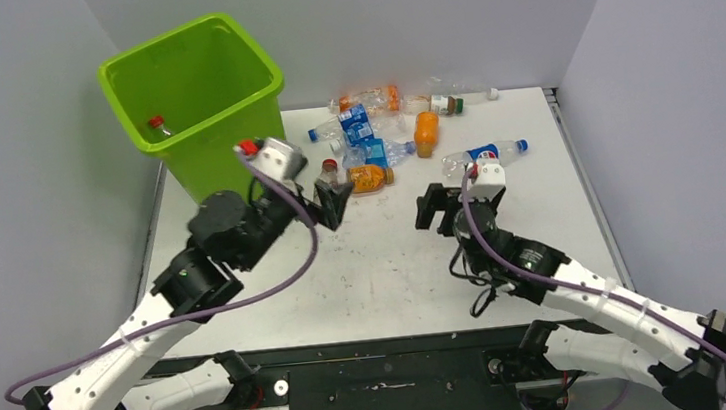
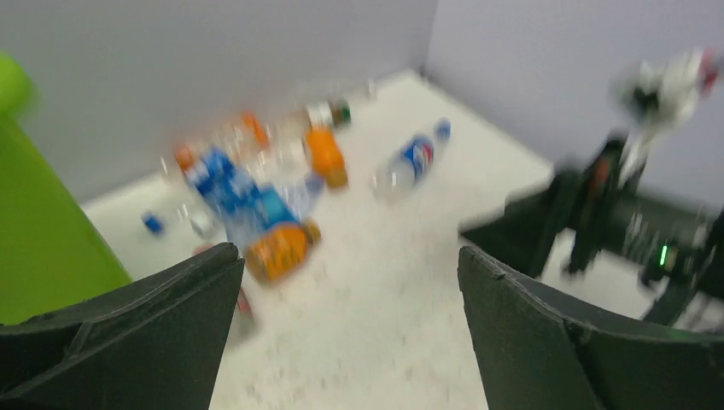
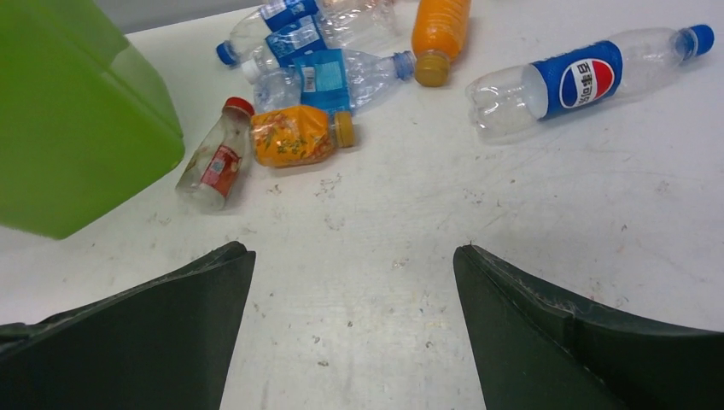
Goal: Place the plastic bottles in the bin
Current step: Place the plastic bottle in the trash bin, then pick up the plastic bottle at the center of the board, then place the plastic bottle in the trash bin.
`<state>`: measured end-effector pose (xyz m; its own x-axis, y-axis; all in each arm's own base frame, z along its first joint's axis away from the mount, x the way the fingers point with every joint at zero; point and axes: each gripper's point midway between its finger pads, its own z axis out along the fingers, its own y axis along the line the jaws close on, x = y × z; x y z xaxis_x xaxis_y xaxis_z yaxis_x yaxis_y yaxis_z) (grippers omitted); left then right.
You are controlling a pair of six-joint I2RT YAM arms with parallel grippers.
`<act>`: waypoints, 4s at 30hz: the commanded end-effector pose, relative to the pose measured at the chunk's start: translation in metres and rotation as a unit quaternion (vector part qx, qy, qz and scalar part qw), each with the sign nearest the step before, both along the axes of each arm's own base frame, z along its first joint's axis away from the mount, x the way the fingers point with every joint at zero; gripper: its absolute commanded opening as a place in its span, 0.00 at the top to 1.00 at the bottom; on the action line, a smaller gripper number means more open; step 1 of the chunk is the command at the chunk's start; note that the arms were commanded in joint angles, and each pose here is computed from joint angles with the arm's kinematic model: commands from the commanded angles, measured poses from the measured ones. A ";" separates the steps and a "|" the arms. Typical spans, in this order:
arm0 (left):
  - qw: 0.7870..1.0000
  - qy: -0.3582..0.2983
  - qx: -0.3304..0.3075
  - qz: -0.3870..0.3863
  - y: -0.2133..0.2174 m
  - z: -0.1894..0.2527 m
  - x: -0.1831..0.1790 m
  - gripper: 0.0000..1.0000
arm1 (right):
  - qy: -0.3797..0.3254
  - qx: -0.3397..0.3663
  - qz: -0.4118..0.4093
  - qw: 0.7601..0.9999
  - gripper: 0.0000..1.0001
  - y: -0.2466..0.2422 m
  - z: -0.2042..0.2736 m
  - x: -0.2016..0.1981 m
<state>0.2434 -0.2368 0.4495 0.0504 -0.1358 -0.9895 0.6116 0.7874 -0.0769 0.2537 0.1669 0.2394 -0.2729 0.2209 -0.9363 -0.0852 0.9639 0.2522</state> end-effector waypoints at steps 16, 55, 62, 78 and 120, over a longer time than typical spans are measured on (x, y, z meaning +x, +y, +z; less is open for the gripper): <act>0.986 0.164 0.025 0.006 0.023 -0.187 -0.031 0.04 | 0.102 0.306 -0.285 0.903 0.10 -0.142 -0.083 0.169; 0.985 0.171 0.031 0.021 0.026 -0.192 -0.031 0.04 | 0.231 0.285 -0.303 0.880 0.14 -0.149 -0.220 0.246; 0.985 0.170 0.029 0.024 0.028 -0.191 -0.031 0.04 | 0.248 0.292 -0.292 0.876 0.49 -0.145 -0.232 0.229; 0.985 0.166 0.018 0.035 0.030 -0.192 -0.028 0.04 | 0.052 0.293 -0.133 0.945 0.94 -0.091 -0.041 0.184; 0.936 0.161 -0.182 -0.253 -0.084 -0.079 -0.061 0.28 | -0.125 0.106 0.529 0.832 0.95 0.118 0.051 -0.110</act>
